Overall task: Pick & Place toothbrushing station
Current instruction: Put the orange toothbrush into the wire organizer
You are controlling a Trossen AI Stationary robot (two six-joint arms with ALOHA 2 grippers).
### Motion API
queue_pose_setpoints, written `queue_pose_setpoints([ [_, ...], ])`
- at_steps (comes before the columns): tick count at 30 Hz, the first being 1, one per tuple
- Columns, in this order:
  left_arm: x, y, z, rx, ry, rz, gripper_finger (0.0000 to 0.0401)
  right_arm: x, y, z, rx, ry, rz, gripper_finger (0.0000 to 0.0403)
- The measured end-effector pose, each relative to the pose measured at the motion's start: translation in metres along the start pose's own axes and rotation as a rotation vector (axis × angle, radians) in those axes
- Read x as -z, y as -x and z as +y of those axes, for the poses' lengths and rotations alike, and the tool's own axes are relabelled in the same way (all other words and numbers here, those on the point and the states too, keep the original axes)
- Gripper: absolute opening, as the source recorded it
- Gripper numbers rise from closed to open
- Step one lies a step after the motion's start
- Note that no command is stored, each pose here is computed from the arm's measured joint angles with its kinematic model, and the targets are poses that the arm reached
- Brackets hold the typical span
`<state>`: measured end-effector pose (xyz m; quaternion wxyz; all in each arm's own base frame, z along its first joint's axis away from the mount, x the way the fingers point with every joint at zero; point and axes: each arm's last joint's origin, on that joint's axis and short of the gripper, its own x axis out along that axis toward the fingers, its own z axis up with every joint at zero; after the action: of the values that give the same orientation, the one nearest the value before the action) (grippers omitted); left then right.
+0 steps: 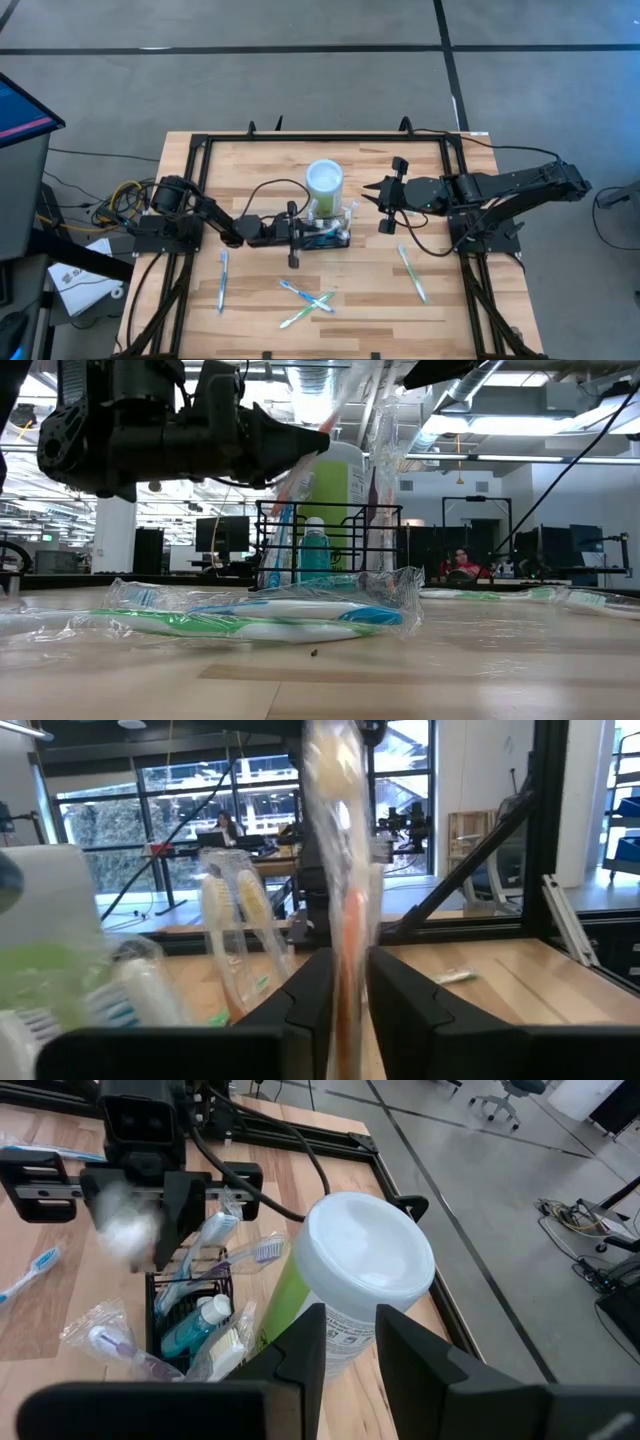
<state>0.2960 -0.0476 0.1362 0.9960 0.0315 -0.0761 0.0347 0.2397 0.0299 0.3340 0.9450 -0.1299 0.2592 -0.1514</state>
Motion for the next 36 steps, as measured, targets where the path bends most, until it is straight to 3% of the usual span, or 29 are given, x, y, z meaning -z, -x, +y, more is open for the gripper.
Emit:
queue_pose_setpoints([
  [7,0.001,0.000,0.002,-0.006,0.028,0.003,0.0091,0.000,0.000,0.000,0.000,0.000,0.000,0.0082],
  [17,0.001,0.000,0.002,-0.013,0.023,0.012,0.0091,0.000,0.000,0.000,0.001,0.000,0.000,0.0082],
  [23,-0.007,0.000,-0.003,0.044,0.014,0.011,0.0090,0.000,0.000,0.000,0.001,0.000,0.000,0.0082],
  [26,-0.022,0.001,-0.014,0.039,-0.061,0.102,0.0090,0.000,0.000,0.000,0.000,0.000,0.001,0.0082],
  [31,-0.051,0.002,-0.029,-0.067,-0.206,0.381,0.0090,0.000,0.000,0.000,0.000,0.000,0.001,0.0082],
  [36,-0.071,-0.002,-0.037,-0.056,-0.248,0.419,0.0090,0.000,0.000,0.000,0.000,0.000,0.000,0.0082],
])
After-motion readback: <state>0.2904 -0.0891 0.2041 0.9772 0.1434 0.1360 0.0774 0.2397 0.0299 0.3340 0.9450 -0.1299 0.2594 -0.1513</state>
